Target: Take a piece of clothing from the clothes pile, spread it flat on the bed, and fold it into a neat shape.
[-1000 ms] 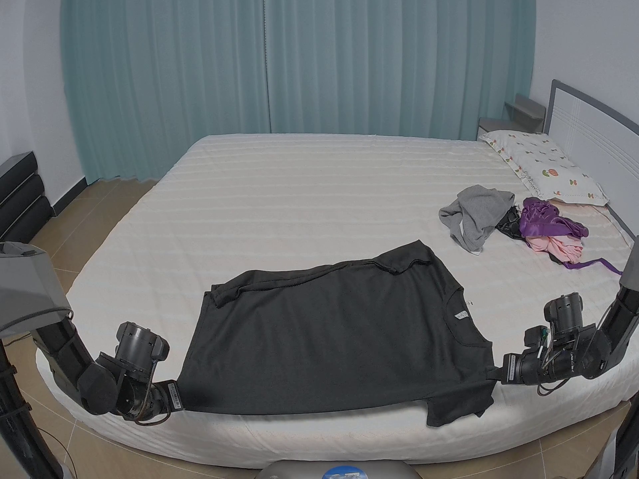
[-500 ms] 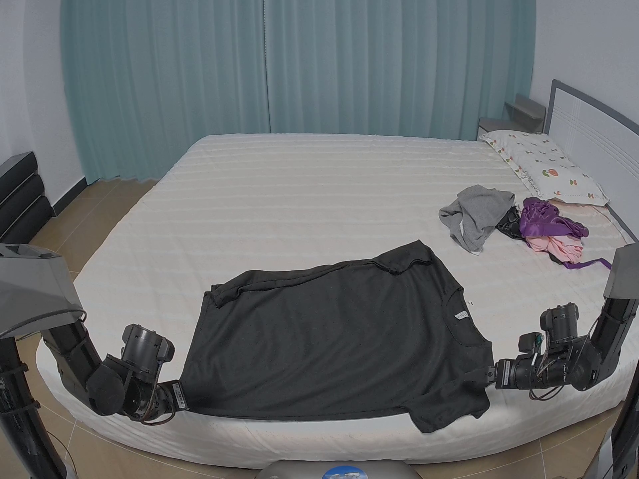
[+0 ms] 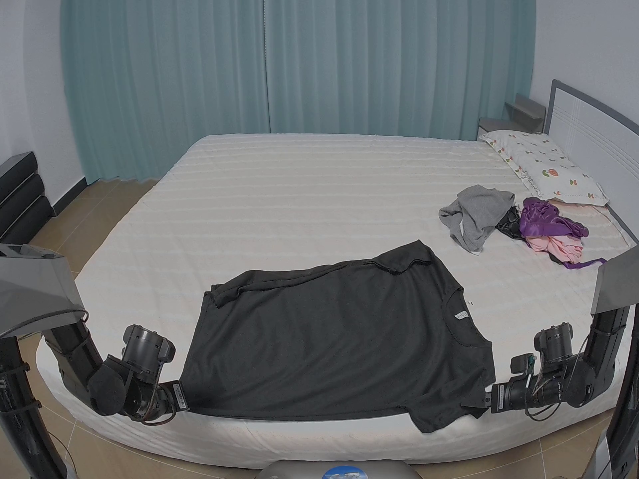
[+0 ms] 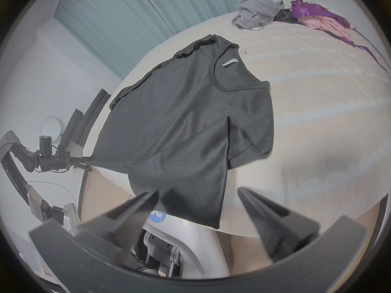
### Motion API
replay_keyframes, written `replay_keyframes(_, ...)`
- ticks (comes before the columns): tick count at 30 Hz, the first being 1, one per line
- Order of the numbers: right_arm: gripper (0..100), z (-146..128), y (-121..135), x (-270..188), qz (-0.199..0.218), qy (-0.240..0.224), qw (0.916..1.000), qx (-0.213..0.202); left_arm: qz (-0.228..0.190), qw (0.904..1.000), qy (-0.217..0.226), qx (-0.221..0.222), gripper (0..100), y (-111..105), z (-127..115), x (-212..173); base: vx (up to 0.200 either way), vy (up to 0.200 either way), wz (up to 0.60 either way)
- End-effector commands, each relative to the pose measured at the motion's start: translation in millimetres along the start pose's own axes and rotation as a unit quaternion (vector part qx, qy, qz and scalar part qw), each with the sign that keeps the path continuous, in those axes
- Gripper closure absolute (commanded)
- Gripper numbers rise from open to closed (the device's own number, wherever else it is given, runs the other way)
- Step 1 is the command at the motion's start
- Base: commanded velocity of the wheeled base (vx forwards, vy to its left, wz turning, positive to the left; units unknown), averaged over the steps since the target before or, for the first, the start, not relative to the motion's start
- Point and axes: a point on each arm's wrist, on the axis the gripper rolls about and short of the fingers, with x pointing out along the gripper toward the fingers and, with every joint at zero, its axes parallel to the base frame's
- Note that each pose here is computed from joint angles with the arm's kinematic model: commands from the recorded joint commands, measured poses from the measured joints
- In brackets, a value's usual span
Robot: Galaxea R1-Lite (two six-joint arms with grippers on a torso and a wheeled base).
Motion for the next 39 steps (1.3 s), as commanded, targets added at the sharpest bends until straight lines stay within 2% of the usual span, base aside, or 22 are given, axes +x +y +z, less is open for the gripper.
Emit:
replay_keyframes(1, 100, -4.0, 0.1, 4.1, 0.001, 0.012, 0.9999, 0.002, 0.001, 1.0000, 0.000, 0.000, 100, 0.0, -0.2, 0.4, 0.000, 0.000, 0.00)
replay_keyframes(15, 100, -10.1, 6.7, -25.5, -0.007, 0.001, 1.0000, -0.001, 0.007, 0.9999, 0.007, 0.006, 100, 3.6, -4.5, -1.7, 0.000, 0.000, 0.00)
replay_keyframes(20, 100, -14.3, 8.5, -31.7, -0.010, 0.019, 0.9997, -0.007, 0.012, 0.9998, 0.014, 0.012, 100, 6.7, -8.3, -3.5, 0.000, 0.000, 0.00)
replay_keyframes(21, 100, -18.4, 9.1, -34.4, -0.014, 0.040, 0.9989, -0.022, 0.013, 0.9996, 0.018, 0.018, 100, 6.7, -11.3, -3.9, 0.000, 0.000, 0.00)
replay_keyframes(23, 100, -19.9, 8.5, -35.2, -0.018, 0.053, 0.9979, -0.033, 0.014, 0.9994, 0.022, 0.023, 100, 5.7, -13.8, -3.3, 0.000, 0.000, 0.00)
replay_keyframes(31, 100, -22.0, 2.8, -29.6, -0.027, 0.067, 0.9970, -0.028, 0.011, 0.9992, 0.024, 0.030, 100, 2.8, -16.8, -2.1, 0.000, 0.000, 0.00)
replay_keyframes(32, 100, -22.0, 2.7, -28.7, -0.028, 0.068, 0.9969, -0.029, 0.011, 0.9992, 0.024, 0.030, 0, 2.5, -17.0, -2.2, 0.000, 0.000, 0.00)
replay_keyframes(33, 100, -22.1, 2.9, -28.6, -0.028, 0.068, 0.9969, -0.029, 0.011, 0.9991, 0.025, 0.031, 0, 2.0, -17.5, -2.4, 0.000, 0.000, 0.00)
replay_keyframes(34, 0, -19.8, 3.0, -28.0, -0.027, 0.064, 0.9971, -0.030, 0.009, 0.9991, 0.025, 0.031, 0, 1.0, -18.3, -2.7, 0.000, 0.000, 0.00)
replay_keyframes(39, 0, -10.4, 1.6, -30.1, -0.029, 0.039, 0.9986, -0.022, 0.002, 0.9995, 0.016, 0.026, 0, -1.3, -14.6, -4.4, 0.000, 0.000, 0.00)
